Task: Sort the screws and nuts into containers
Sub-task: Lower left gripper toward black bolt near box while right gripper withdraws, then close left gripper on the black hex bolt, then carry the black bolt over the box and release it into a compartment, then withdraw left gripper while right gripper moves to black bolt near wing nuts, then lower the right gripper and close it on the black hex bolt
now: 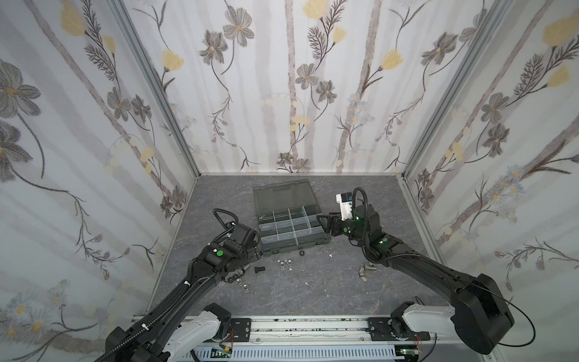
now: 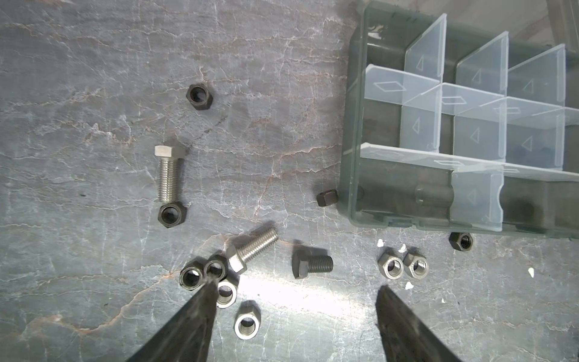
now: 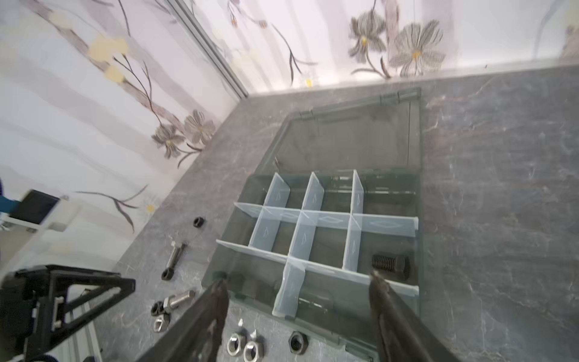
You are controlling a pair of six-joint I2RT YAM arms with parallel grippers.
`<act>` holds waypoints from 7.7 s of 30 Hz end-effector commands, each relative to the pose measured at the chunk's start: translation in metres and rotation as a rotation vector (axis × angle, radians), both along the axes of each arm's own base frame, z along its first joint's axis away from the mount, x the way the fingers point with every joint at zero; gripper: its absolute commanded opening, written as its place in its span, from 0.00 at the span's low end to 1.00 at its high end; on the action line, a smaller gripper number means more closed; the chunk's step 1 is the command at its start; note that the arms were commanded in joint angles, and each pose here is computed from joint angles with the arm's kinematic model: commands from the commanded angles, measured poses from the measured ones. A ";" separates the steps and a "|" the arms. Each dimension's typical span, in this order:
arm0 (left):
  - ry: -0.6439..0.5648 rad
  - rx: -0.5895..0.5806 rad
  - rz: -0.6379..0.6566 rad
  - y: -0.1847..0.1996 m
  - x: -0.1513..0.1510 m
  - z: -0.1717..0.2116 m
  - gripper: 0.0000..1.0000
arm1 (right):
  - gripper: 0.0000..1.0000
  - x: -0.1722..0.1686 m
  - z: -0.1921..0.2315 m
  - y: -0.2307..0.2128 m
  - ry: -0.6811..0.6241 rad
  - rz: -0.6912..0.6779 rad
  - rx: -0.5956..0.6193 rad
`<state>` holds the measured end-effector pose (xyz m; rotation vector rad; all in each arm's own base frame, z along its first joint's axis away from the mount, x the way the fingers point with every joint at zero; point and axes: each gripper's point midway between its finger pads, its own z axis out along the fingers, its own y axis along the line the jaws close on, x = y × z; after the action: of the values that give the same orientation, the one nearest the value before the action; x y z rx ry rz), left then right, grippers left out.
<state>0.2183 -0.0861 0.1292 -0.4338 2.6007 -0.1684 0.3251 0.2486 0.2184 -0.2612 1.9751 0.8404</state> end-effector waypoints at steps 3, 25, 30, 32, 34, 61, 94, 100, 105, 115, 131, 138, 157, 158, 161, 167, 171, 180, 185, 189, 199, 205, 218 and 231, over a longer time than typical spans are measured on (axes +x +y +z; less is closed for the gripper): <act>-0.014 -0.015 0.047 -0.007 0.001 -0.006 0.90 | 0.77 -0.005 0.021 -0.017 -0.086 -0.060 0.034; 0.070 0.139 -0.018 -0.033 -0.003 -0.063 0.83 | 0.79 -0.014 0.023 -0.038 -0.147 -0.136 0.087; 0.090 0.151 -0.029 -0.037 -0.003 -0.070 0.78 | 0.79 -0.015 0.025 -0.039 -0.151 -0.138 0.104; 0.109 0.167 -0.032 -0.036 -0.004 -0.076 0.77 | 0.79 -0.016 0.026 -0.039 -0.153 -0.140 0.105; 0.118 0.170 -0.038 -0.037 -0.005 -0.080 0.76 | 0.79 -0.016 0.026 -0.039 -0.154 -0.141 0.109; 0.180 0.218 -0.082 -0.039 -0.007 -0.110 0.56 | 0.79 -0.017 0.023 -0.036 -0.138 -0.121 0.133; -0.027 0.087 -0.181 -0.093 0.048 -0.015 0.36 | 0.80 -0.012 0.010 -0.032 -0.067 -0.117 0.083; -0.078 0.054 -0.251 -0.134 0.085 0.007 0.36 | 0.80 -0.019 0.001 -0.047 -0.030 -0.144 0.096; -0.109 -0.004 -0.307 -0.176 0.116 0.014 0.36 | 0.80 -0.027 -0.006 -0.066 0.014 -0.163 0.122; -0.115 -0.059 -0.420 -0.258 0.161 0.002 0.35 | 0.80 -0.043 -0.034 -0.084 0.141 -0.144 0.147; -0.074 -0.025 -0.461 -0.287 0.183 -0.033 0.34 | 0.80 -0.050 -0.029 -0.083 0.136 -0.128 0.163; -0.057 -0.005 -0.454 -0.284 0.183 -0.043 0.43 | 0.81 -0.052 -0.026 -0.087 0.120 -0.139 0.156; -0.225 -0.073 -0.439 -0.262 0.170 0.045 0.82 | 0.79 -0.033 -0.059 -0.120 0.165 -0.318 -0.062; -0.231 -0.079 -0.441 -0.259 0.165 0.048 0.83 | 0.78 -0.031 -0.063 -0.122 0.171 -0.328 -0.074; -0.260 -0.104 -0.443 -0.245 0.150 0.056 0.86 | 0.78 -0.024 -0.069 -0.130 0.171 -0.370 -0.111; -0.298 -0.151 -0.415 -0.212 0.118 0.057 0.90 | 0.72 -0.014 -0.086 -0.146 0.194 -0.443 -0.149; -0.316 -0.186 -0.402 -0.197 0.101 0.066 0.91 | 0.65 -0.011 -0.103 -0.153 0.239 -0.491 -0.104; -0.393 -0.225 -0.342 -0.150 0.065 0.081 0.95 | 0.56 0.007 -0.132 -0.181 0.339 -0.610 -0.022; -0.402 -0.240 -0.342 -0.139 0.053 0.087 0.96 | 0.53 0.023 -0.142 -0.190 0.391 -0.641 -0.075; -0.418 -0.239 -0.334 -0.128 0.045 0.092 0.96 | 0.53 0.035 -0.152 -0.191 0.456 -0.651 -0.128; -0.433 -0.230 -0.307 -0.101 0.025 0.081 0.99 | 0.38 0.050 -0.154 -0.213 0.458 -0.726 -0.286; -0.438 -0.252 -0.309 -0.100 0.021 0.079 0.99 | 0.41 0.052 -0.164 -0.206 0.513 -0.693 -0.296; -0.388 -0.265 -0.349 -0.105 0.014 0.069 1.00 | 0.39 0.052 -0.188 -0.202 0.589 -0.660 -0.344; -0.396 -0.281 -0.338 -0.106 0.014 0.066 1.00 | 0.35 0.047 -0.194 -0.191 0.604 -0.619 -0.382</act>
<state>0.2284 -0.1915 0.1895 -0.0077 2.2771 -0.6508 0.3778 0.0570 0.0251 0.4460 2.5434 0.1486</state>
